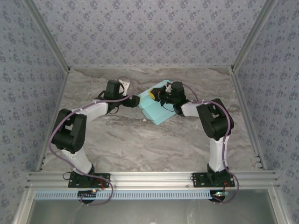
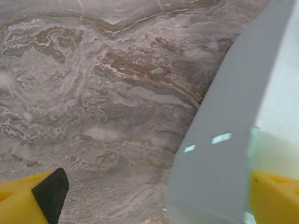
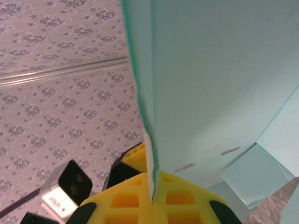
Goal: Fold the paper box
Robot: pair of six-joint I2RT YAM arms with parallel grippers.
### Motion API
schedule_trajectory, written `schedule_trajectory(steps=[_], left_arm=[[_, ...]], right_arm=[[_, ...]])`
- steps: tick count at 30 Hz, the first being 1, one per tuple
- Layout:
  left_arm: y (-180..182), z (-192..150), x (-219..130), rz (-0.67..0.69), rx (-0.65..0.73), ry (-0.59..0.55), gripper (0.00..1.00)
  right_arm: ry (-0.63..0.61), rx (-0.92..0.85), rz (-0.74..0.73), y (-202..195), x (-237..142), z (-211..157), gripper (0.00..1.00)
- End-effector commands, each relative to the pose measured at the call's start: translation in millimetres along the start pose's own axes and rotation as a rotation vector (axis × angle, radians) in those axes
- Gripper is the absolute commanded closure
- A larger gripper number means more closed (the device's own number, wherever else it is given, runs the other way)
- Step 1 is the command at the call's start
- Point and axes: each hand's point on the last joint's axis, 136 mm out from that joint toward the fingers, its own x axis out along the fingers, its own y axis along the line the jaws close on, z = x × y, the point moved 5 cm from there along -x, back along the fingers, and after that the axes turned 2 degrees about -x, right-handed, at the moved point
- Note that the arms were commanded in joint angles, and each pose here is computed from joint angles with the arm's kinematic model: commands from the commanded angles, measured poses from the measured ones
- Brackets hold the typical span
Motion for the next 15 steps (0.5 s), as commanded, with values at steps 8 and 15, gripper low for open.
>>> schedule_trajectory(steps=[8, 15], left_arm=[[-28.7, -4.4, 9.7, -0.121, -0.015, 0.056, 0.02], [-35.8, -20.4, 7.5, -0.150, -0.040, 0.035, 0.01]], right_arm=[[0.014, 0.007, -0.027, -8.7, 5.1, -5.1, 1.00], [0.004, 0.007, -0.012, -13.8, 6.5, -1.5, 1.00]])
